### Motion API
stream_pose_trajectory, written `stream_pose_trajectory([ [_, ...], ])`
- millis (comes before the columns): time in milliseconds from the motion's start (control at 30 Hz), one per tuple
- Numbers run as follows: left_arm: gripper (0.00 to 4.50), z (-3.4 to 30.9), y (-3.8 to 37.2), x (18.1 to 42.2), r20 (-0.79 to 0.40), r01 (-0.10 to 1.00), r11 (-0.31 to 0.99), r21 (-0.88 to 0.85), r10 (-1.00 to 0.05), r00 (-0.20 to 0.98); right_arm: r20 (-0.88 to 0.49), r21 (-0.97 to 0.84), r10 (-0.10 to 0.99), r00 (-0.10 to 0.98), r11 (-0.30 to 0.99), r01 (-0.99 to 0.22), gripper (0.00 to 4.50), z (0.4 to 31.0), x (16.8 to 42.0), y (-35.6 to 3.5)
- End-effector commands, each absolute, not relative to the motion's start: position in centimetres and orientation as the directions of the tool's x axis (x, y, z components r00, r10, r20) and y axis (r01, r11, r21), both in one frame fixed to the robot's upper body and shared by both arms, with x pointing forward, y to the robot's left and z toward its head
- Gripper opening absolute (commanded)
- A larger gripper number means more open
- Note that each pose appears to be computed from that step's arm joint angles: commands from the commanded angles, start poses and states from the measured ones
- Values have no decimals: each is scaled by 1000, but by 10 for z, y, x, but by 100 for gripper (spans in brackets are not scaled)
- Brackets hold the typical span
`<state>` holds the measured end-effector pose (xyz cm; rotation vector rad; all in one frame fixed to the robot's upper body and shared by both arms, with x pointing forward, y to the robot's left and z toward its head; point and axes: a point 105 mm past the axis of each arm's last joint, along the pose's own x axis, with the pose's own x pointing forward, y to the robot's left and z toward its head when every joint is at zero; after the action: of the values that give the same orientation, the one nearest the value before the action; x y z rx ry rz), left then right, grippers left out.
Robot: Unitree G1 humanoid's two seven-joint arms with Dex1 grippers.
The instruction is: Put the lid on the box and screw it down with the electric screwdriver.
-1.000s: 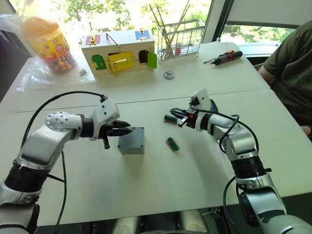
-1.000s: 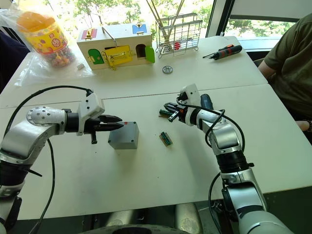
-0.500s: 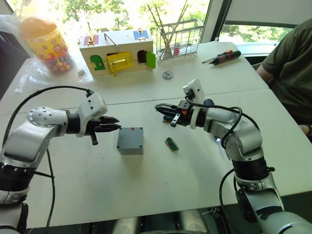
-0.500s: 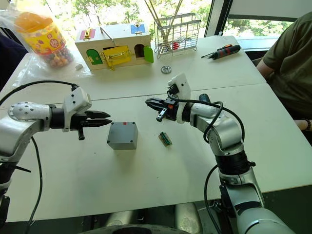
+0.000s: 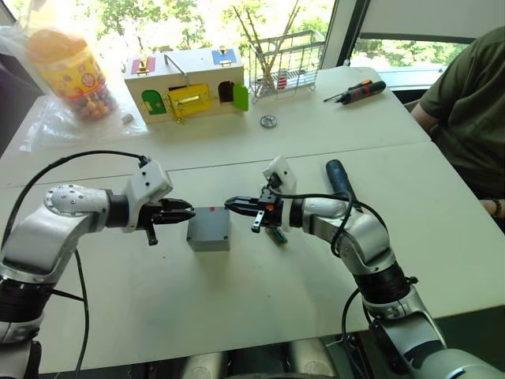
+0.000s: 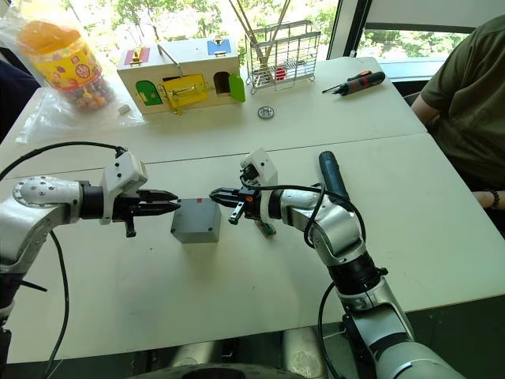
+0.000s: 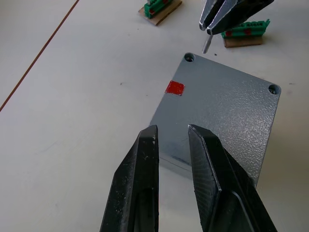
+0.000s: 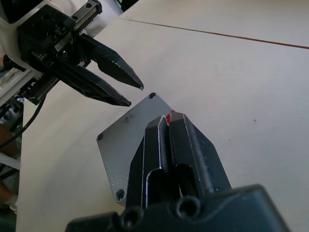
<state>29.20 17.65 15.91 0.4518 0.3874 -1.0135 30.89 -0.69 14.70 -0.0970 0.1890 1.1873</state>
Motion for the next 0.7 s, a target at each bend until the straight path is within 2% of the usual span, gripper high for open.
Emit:
stream_pose_trajectory([
  [33,94,167,175,291,-481,870,449,206,-728,489,-162,-9,923,348,352,-936,7,156,309,1],
  [700,94,164,168,292,-472,874,441,204,-737,483,-169,-1,915,366,372,-928,7,150,317,1],
])
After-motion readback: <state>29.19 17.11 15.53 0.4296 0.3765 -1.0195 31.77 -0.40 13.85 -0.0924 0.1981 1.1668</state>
